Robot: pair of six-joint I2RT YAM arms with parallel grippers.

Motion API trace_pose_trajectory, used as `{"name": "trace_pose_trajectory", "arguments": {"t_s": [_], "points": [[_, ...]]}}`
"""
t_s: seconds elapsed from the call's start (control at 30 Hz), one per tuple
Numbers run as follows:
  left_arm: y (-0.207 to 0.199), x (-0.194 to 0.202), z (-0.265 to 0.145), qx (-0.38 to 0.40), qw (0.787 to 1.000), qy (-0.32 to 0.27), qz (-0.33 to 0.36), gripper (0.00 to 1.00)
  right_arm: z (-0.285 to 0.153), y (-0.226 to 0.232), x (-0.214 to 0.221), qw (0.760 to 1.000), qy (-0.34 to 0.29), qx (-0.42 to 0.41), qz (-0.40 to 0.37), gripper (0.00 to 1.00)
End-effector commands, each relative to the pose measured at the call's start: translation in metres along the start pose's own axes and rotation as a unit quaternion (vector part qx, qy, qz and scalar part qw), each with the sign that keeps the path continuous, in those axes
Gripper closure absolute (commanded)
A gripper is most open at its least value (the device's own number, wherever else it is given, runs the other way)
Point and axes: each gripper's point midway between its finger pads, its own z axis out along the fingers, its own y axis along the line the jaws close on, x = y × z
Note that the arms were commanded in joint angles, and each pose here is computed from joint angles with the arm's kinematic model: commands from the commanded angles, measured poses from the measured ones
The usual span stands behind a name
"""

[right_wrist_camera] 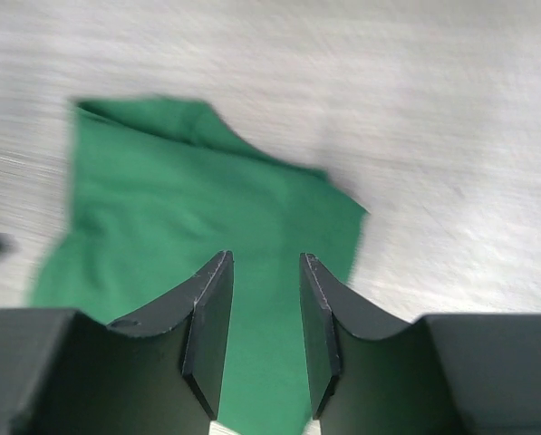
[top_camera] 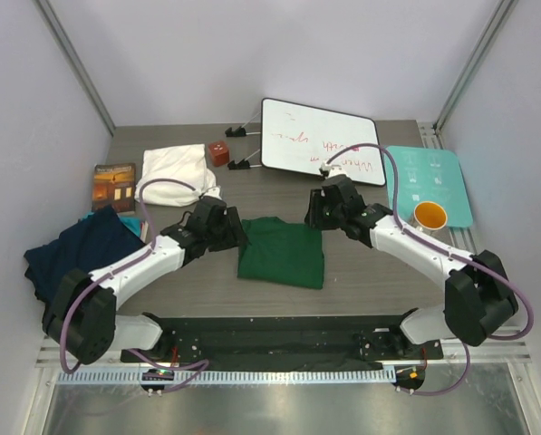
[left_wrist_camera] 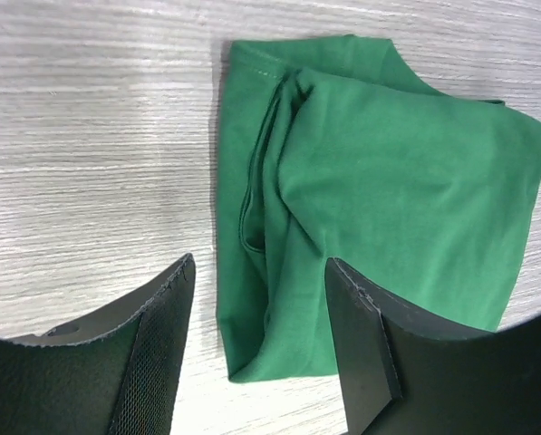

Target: Fold and stack the t-shirts

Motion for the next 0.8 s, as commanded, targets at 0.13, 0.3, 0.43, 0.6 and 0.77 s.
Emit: {"name": "trace_pose_trajectory", "arguments": {"t_s": [0.13, 0.3, 0.43, 0.6, 0.77], "points": [[0.002, 0.038, 0.021, 0.044, 0.996, 0.058, -0.055, 0.40, 0.025, 0.036, 0.006, 0.997, 0.049, -0.059, 0.006, 0.59], [0.004, 0.042, 0.018, 0.079, 0.992, 0.051, -0.083, 0.41, 0.040, 0.053, 0.015, 0.995, 0.061, -0.078, 0.008, 0.58], [0.014, 0.046, 0.016, 0.080, 0.991, 0.056, -0.093, 0.41, 0.050, 0.068, 0.026, 0.993, 0.075, -0.090, 0.001, 0.59], [0.018, 0.045, 0.013, 0.107, 0.986, 0.053, -0.119, 0.41, 0.074, 0.071, 0.056, 0.990, 0.119, -0.074, -0.011, 0.59], [0.029, 0.042, 0.007, 0.133, 0.977, 0.032, -0.166, 0.42, 0.088, 0.066, 0.085, 0.986, 0.156, -0.059, -0.023, 0.59]]}}
